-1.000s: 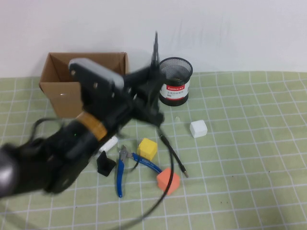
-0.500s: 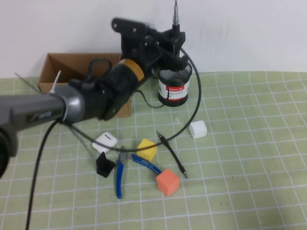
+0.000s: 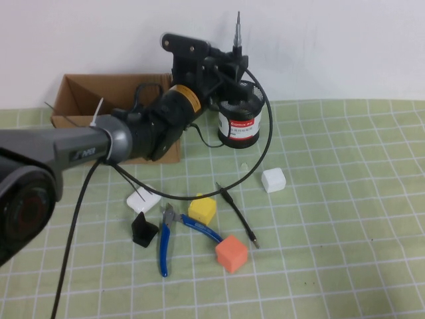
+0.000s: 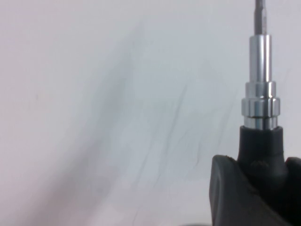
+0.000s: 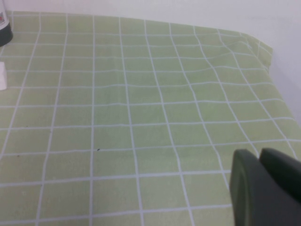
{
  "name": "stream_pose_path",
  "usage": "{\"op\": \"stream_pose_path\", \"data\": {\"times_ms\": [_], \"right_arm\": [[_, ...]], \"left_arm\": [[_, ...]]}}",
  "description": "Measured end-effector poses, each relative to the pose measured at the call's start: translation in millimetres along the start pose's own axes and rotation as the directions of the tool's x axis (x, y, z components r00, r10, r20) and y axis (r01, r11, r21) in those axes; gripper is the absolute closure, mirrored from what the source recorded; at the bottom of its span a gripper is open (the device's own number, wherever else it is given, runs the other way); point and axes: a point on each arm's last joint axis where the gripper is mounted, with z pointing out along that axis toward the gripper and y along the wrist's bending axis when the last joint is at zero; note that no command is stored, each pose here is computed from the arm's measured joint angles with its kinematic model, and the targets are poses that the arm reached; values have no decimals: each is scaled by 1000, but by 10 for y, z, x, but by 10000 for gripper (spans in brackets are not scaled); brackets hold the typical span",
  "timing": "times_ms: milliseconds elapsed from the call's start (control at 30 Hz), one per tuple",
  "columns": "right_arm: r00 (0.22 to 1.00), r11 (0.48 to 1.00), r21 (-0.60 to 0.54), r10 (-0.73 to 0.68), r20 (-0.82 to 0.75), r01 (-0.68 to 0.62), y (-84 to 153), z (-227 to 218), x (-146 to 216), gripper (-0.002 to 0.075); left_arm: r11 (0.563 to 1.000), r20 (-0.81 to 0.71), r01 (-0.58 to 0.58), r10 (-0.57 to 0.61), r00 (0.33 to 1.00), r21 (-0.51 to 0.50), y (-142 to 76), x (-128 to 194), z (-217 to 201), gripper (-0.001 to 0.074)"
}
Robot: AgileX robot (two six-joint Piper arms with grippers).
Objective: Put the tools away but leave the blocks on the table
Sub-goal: Place the picked object into the round holder
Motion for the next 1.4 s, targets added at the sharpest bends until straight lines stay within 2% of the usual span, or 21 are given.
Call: {"op": "stream_pose_path", "data": {"times_ms": [633,1067,1267,1400], "right_arm": [[1000,1000,0,0,0,0,0,0,0,735],[1000,1000,0,0,0,0,0,0,0,735],[1000,1000,0,0,0,0,0,0,0,735],[1000,1000,0,0,0,0,0,0,0,735]], "left_arm": [[996,-72,-90,88,994,-21,61,161,120,556],[995,-91,-93,91,992,-23,72,227,135,440],[995,-151,-81,70,986,-66,64,-28,72,443],[990,-271,-46,9,963,-131,-65,-359,-60,514]]}}
